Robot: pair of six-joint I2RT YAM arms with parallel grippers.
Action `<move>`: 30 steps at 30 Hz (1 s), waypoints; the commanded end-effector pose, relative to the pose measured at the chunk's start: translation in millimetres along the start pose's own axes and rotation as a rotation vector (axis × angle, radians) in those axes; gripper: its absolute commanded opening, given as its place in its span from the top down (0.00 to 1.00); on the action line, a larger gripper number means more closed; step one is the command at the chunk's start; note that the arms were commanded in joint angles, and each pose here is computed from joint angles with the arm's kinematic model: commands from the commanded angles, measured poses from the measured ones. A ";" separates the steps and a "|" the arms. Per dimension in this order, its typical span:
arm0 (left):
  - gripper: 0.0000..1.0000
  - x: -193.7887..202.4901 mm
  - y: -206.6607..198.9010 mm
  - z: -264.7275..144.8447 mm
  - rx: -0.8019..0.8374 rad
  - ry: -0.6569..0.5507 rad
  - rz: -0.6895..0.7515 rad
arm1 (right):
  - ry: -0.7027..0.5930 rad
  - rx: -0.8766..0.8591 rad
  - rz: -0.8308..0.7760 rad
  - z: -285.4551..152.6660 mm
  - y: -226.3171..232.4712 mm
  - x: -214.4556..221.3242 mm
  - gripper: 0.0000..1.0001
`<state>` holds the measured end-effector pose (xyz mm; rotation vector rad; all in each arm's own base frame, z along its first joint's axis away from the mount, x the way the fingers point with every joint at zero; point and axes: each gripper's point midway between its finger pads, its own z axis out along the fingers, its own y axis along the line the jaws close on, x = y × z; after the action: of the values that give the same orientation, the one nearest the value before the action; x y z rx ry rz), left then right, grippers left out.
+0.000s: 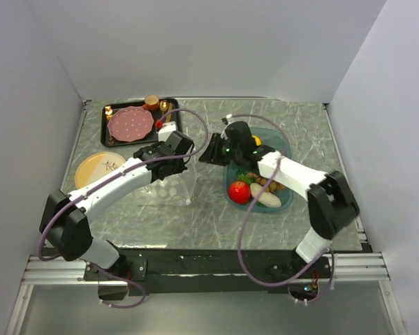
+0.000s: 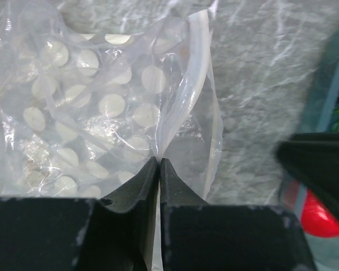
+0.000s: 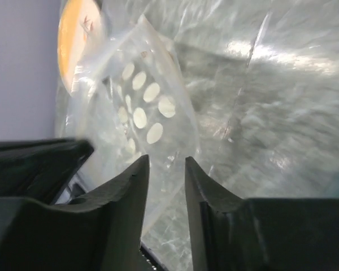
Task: Place the food in the zip-top bag and seal the zipper
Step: Open the zipper of the food storage bag, then pick up the fake fruit from the bin.
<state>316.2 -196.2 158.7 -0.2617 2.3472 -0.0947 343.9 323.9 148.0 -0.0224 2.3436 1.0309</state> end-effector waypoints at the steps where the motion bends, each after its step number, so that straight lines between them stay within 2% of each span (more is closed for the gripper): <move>1: 0.91 -19.1 -21.6 -11.5 0.111 -0.045 -0.046 | -0.192 0.210 -0.092 -55.9 -14.2 -41.9 0.62; 7: 0.93 -14.6 -22.3 -8.2 0.111 -0.031 -0.032 | -0.328 0.269 -0.107 -121.3 -18.8 -55.1 0.57; 8: 0.93 -13.8 -21.7 -8.5 0.113 -0.031 -0.031 | -0.357 0.317 -0.098 -130.2 -29.3 -58.6 0.50; 10: 0.93 -14.3 -23.6 -9.3 0.129 -0.037 -0.037 | -0.383 0.345 -0.091 -150.1 -35.0 -58.5 0.44; 11: 0.99 -15.2 -24.8 -11.1 0.143 -0.041 -0.035 | -0.394 0.379 -0.082 -156.9 -46.5 -57.6 0.44; 16: 0.99 -19.2 -28.6 -13.9 0.180 -0.068 -0.033 | -0.442 0.453 -0.065 -188.1 -71.8 -51.9 0.43; 22: 0.99 -22.1 -28.7 -17.9 0.203 -0.087 -0.035 | -0.441 0.545 -0.020 -206.0 -111.7 -41.3 0.43; 30: 0.99 -18.1 -32.0 -14.7 0.208 -0.065 -0.016 | -0.320 0.612 -0.073 -198.7 -133.5 -24.7 0.39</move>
<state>319.2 -218.3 172.1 -0.1994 2.2877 -0.2824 297.8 94.6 183.1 0.3232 2.2029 0.2801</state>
